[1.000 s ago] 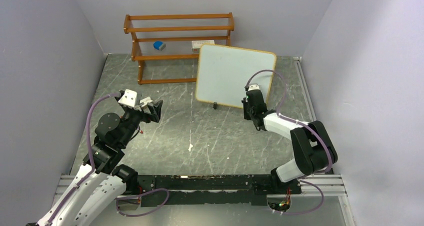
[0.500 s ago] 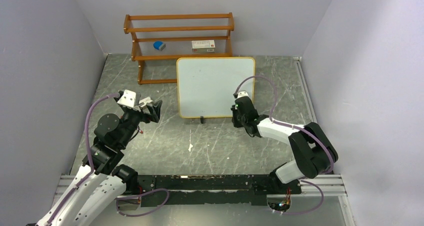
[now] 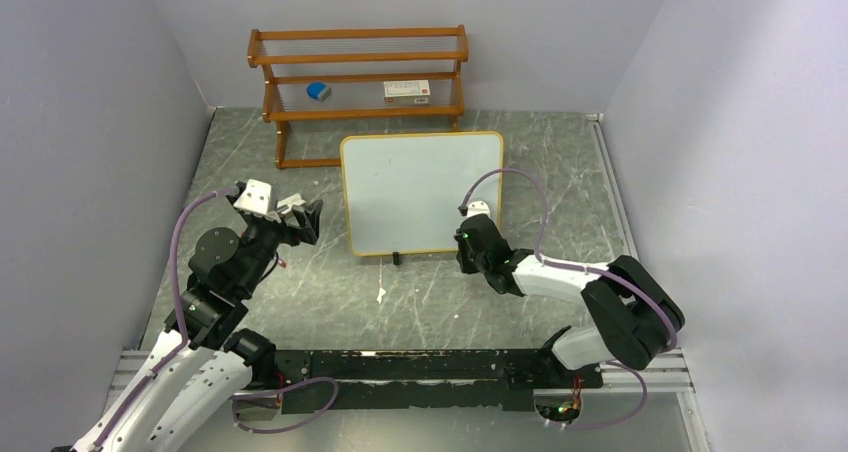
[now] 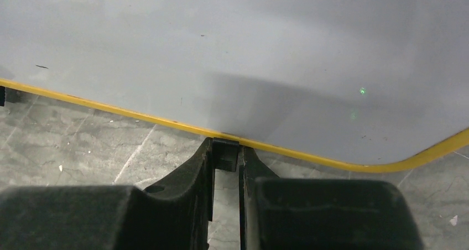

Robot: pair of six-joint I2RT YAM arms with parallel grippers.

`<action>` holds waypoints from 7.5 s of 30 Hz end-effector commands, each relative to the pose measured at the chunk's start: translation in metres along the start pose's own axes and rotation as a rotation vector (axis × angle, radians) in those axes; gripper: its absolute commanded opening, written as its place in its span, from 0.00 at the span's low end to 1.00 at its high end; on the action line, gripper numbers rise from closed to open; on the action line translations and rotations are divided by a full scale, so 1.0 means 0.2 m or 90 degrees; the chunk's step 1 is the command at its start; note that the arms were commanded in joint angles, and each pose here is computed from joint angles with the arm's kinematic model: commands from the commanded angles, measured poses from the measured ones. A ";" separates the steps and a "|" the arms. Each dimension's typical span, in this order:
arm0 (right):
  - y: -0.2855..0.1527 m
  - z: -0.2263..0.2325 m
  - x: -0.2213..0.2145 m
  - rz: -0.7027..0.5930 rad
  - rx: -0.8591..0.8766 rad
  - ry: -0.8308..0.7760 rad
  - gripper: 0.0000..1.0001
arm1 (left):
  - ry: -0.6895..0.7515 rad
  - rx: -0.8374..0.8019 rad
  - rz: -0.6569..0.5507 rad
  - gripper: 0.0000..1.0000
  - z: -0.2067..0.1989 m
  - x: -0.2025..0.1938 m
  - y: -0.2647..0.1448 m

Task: Write a sentence on the whiteboard
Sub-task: Put down the whiteboard stand at the center of the board, then pick up the whiteboard marker from the center of the board, then pass from the left arm to the right, then pass from the right arm to the left

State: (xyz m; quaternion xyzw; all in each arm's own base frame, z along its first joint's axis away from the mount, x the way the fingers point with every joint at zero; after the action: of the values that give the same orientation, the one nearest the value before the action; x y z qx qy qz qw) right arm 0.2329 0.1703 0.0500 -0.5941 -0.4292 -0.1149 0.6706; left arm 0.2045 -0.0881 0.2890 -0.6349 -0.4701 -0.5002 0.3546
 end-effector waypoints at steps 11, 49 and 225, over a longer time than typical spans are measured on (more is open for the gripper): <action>-0.06 0.10 -0.01 -0.005 0.066 0.002 0.00 | -0.006 0.043 -0.015 0.92 0.04 0.02 -0.01; -0.19 -0.01 -0.02 -0.029 -0.090 0.085 0.45 | -0.056 0.218 0.000 0.97 0.18 -0.02 0.01; -1.05 0.30 0.98 -0.460 0.353 -0.098 0.00 | 0.183 -0.290 0.093 0.75 -0.53 0.26 0.17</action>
State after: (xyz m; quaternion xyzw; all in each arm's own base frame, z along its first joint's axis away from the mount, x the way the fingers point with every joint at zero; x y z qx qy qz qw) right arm 0.2079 0.2396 0.3293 -0.2454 -0.6576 -0.2423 0.6698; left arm 0.2105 -0.1799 0.3562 -0.7431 -0.3401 -0.4857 0.3104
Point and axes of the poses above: each gripper's point midway between its finger pads, its own y axis out along the fingers, its own z axis along the line the jaws close on, x = y × z, the point moved 5 cm from there along -y, back along the fingers, and after that the axes turned 12 degrees about -y, right-handed, at the moved point
